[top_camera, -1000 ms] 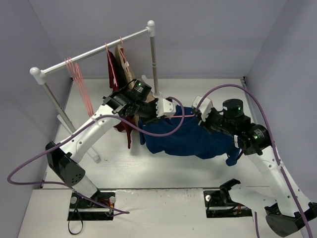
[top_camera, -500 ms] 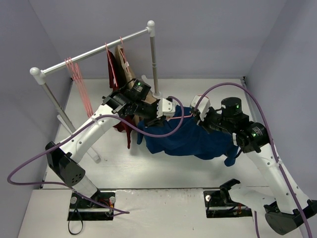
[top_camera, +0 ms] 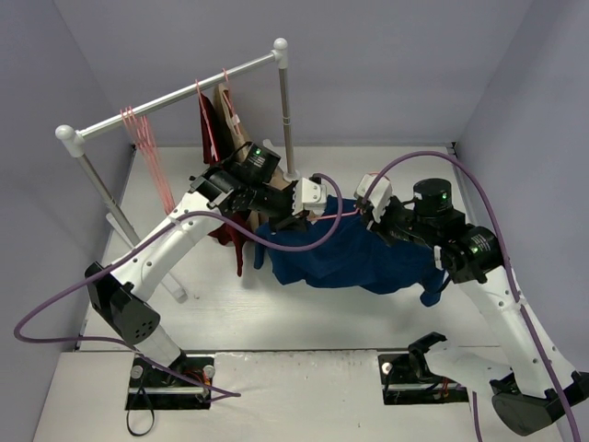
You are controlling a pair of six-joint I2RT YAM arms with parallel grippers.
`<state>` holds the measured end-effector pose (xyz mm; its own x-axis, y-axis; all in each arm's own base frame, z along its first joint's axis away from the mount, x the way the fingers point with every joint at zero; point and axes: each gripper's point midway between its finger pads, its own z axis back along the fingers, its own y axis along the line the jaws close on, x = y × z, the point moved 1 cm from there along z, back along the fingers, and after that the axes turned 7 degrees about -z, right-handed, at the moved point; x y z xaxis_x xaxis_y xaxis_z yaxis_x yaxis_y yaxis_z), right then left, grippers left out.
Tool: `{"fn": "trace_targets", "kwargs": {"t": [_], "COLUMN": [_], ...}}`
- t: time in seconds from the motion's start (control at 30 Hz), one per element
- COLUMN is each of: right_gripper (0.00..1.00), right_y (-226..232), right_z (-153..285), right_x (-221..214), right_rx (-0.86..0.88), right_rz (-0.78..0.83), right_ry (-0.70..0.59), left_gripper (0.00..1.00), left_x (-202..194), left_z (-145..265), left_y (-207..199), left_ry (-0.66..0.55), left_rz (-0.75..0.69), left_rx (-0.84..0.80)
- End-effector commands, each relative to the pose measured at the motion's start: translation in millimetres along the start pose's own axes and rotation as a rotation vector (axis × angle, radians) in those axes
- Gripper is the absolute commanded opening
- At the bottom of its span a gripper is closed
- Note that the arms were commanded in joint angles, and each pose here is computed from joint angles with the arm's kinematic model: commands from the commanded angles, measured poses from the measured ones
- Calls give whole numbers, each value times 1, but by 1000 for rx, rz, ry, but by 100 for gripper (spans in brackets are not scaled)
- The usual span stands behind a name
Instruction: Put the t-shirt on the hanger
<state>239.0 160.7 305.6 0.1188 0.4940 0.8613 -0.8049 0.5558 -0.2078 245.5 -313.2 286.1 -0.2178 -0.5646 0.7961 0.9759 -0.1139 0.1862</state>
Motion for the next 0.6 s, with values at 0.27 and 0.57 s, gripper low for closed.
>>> {"fn": "trace_targets", "kwargs": {"t": [0.27, 0.57], "right_gripper": [0, 0], "right_y": [-11, -10], "right_z": [5, 3], "right_x": [45, 40], "right_rx": [-23, -21], "right_rz": [45, 44], "right_ry": [-136, -124], "left_gripper": [3, 8], "left_x": [71, 79], "left_z": [4, 3], "left_y": [-4, -5], "left_ry": [-162, -174], "left_rz": [-81, -91], "left_rx": [-17, -19]}}
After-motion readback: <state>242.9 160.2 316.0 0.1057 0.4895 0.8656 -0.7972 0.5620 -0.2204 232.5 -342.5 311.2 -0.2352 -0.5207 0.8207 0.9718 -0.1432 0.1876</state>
